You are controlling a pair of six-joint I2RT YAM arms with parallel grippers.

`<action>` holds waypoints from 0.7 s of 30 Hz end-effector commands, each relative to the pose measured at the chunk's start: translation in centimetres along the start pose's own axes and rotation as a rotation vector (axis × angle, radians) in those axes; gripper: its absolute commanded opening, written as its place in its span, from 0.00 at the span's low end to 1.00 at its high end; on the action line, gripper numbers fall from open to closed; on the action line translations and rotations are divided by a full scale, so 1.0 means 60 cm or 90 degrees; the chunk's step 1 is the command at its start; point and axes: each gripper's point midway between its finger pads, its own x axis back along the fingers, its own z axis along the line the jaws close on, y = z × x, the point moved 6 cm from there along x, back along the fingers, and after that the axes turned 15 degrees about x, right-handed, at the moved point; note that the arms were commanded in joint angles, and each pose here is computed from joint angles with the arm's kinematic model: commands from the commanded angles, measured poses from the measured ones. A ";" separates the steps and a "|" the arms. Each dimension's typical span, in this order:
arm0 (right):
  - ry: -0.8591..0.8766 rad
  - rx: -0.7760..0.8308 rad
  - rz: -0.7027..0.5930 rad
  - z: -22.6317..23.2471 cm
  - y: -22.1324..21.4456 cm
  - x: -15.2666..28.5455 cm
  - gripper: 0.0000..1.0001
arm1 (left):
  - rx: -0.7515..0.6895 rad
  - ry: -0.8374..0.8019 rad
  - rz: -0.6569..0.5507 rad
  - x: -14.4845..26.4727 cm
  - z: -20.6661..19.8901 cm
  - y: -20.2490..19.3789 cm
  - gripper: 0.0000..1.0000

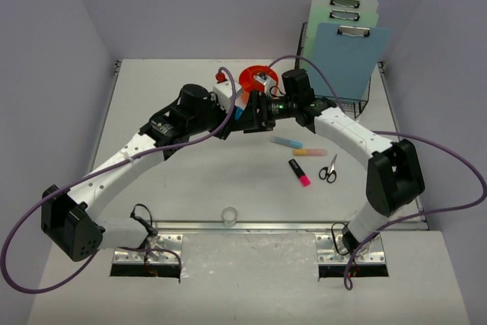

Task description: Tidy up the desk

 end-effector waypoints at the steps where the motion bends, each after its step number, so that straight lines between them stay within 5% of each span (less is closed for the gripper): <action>1: 0.025 0.056 -0.063 0.028 0.055 -0.001 0.79 | 0.002 -0.040 -0.009 0.002 -0.018 0.001 0.01; 21: 0.011 0.089 -0.093 0.012 0.080 0.049 0.72 | 0.004 -0.083 0.016 0.006 -0.029 -0.021 0.01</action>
